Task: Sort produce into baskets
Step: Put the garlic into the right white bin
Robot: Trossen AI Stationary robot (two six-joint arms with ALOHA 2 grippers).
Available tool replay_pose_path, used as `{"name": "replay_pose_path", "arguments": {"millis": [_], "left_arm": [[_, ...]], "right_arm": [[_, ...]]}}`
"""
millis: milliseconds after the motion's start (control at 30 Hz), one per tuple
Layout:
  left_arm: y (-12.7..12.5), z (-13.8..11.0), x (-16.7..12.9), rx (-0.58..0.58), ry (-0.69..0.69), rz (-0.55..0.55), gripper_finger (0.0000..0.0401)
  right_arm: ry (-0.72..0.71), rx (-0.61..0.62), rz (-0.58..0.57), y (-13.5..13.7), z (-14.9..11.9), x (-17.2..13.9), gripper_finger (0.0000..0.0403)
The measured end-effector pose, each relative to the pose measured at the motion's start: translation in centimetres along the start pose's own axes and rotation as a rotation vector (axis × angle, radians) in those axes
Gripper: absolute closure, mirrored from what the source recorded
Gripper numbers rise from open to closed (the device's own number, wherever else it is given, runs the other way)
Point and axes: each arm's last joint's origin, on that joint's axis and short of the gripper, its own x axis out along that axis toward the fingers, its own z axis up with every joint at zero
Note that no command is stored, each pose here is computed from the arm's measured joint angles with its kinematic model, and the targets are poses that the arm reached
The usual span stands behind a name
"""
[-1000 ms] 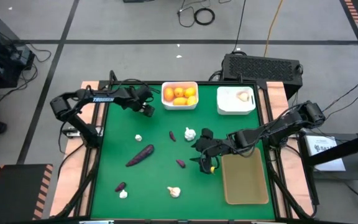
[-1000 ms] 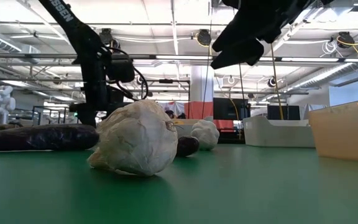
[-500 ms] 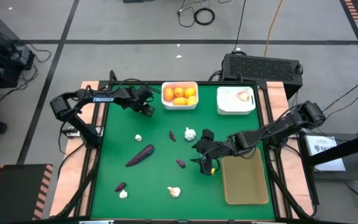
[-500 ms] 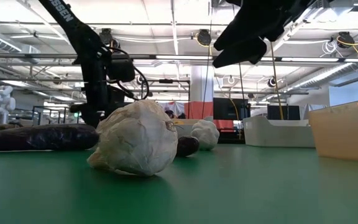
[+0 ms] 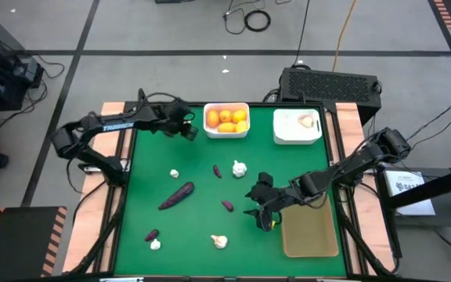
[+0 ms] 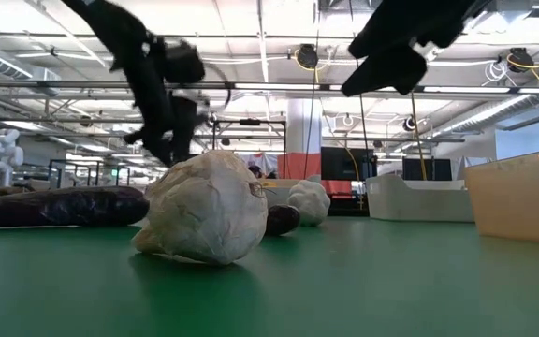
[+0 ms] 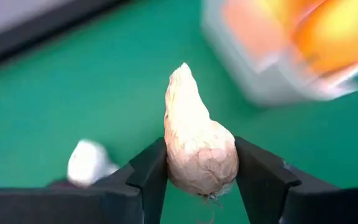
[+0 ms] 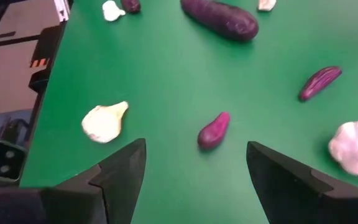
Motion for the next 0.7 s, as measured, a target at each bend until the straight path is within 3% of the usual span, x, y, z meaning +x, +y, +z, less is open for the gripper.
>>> {"name": "replay_pose_path", "arguments": {"millis": [133,267,500,700], "left_arm": [[-2.5,2.1,-2.4,0.023,-0.148,-0.149,0.0232],[-5.8,3.7,-3.0,0.065,-0.255,-0.334,0.0232],[-11.7,6.5,-0.1,0.164,-0.265,-0.491,0.0232],[-17.0,9.4,2.8,0.256,-0.266,-0.606,0.0232]], "right_arm": [[-0.003,0.012,-0.041,0.8,-0.7,-0.4,0.0135],[0.009,0.026,-0.09,1.1,-1.4,-0.6,0.0135],[0.036,0.1,-0.103,1.6,-2.1,-0.9,0.0135],[0.047,0.083,-0.083,2.3,-2.6,-1.2,0.0135]]}}
